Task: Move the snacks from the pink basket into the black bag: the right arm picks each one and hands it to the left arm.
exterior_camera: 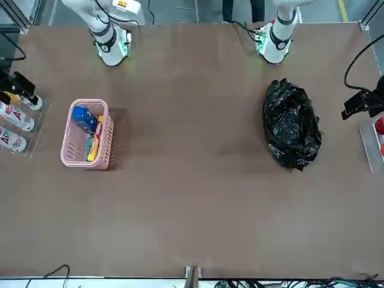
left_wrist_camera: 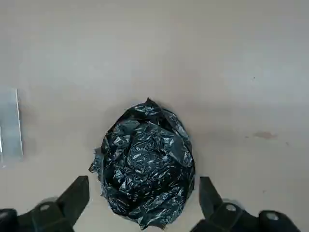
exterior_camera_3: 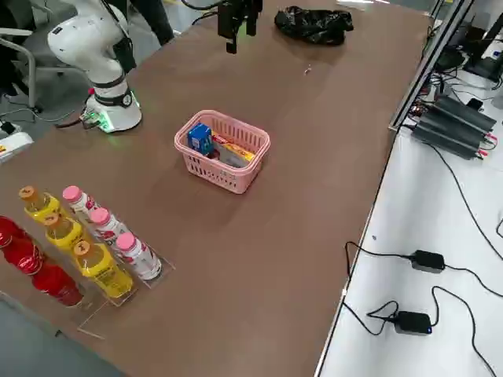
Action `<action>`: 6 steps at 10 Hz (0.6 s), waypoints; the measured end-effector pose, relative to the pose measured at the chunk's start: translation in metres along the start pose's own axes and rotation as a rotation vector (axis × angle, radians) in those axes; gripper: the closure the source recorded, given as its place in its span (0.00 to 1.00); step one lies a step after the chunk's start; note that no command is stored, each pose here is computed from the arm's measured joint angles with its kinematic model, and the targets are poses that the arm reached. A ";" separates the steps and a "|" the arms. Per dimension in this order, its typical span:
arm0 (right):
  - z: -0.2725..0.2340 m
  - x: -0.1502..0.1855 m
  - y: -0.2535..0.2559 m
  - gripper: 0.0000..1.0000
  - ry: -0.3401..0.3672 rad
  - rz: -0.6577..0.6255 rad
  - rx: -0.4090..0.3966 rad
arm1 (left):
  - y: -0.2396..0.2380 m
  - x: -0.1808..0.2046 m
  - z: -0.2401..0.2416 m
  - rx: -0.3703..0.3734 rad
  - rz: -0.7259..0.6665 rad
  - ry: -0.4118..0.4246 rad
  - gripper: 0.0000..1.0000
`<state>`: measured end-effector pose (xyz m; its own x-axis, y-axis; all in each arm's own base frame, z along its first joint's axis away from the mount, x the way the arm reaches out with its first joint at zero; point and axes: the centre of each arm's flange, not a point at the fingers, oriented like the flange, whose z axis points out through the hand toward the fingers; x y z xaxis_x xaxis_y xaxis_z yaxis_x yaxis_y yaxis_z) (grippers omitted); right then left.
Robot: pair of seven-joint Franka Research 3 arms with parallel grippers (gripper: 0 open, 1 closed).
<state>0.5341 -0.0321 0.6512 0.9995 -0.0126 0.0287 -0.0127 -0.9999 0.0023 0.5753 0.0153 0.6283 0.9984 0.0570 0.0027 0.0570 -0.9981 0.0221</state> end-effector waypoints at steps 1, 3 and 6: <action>0.001 0.000 0.000 0.00 -0.005 0.000 0.000 | 0.003 0.000 0.000 0.000 0.005 0.000 0.00; 0.002 -0.001 0.000 0.00 -0.013 0.000 0.000 | 0.007 0.000 0.000 0.001 0.012 0.000 0.00; 0.029 0.007 0.002 0.00 -0.019 -0.008 0.001 | 0.006 0.000 0.000 0.001 0.012 -0.002 0.00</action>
<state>0.5420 -0.0345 0.6220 0.9999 -0.0043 0.0095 -0.0043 -1.0000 0.0016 0.5753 0.0095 0.6279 0.9990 0.0453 0.0008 0.0453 -0.9988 0.0210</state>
